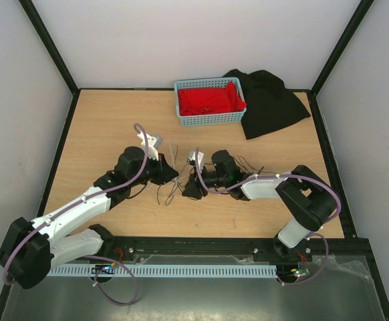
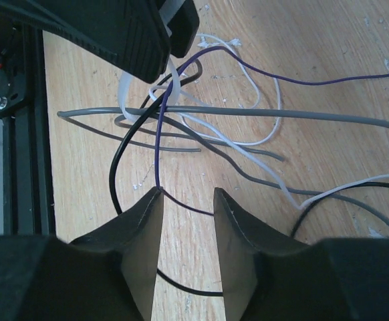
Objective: Zip-tie the wires
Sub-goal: Adjust the cable at the center of the board.
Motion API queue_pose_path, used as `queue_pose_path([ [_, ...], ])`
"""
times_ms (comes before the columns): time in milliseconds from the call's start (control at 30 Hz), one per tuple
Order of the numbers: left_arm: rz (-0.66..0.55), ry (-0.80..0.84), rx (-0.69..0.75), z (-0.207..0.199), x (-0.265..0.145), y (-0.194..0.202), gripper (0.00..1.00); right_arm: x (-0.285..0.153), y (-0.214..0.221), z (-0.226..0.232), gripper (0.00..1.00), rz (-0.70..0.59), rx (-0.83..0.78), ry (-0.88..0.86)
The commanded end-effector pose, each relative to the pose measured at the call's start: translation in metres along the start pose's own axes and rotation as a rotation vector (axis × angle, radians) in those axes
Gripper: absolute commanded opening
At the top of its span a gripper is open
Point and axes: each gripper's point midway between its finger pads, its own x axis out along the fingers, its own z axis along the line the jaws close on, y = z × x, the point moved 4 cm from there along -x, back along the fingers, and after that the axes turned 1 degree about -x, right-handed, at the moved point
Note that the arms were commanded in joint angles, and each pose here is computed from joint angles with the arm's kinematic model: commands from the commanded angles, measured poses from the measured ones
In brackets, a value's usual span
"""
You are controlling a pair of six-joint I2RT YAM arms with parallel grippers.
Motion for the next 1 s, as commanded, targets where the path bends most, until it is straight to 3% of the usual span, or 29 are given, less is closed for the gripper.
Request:
queue_pose_path([
  [0, -0.014, 0.006, -0.001, -0.003, 0.000, -0.007, 0.00, 0.003, -0.018, -0.003, 0.44, -0.057, -0.056, 0.016],
  [200, -0.005, 0.007, -0.009, -0.004, 0.001, -0.007, 0.00, -0.002, -0.023, -0.006, 0.42, -0.082, -0.065, 0.069],
  [300, -0.005, 0.009, -0.012, -0.004, 0.001, -0.008, 0.00, -0.003, -0.027, -0.008, 0.27, -0.108, -0.062, 0.091],
  [633, -0.029, -0.022, -0.037, -0.003, -0.006, -0.011, 0.00, -0.020, -0.027, -0.015, 0.01, -0.139, -0.062, 0.221],
  [800, -0.054, -0.071, -0.041, 0.003, -0.013, -0.015, 0.00, -0.039, -0.021, -0.021, 0.00, -0.106, -0.050, 0.323],
  [967, -0.066, -0.095, -0.040, 0.007, -0.017, -0.016, 0.00, -0.047, -0.017, -0.015, 0.00, -0.073, -0.056, 0.316],
])
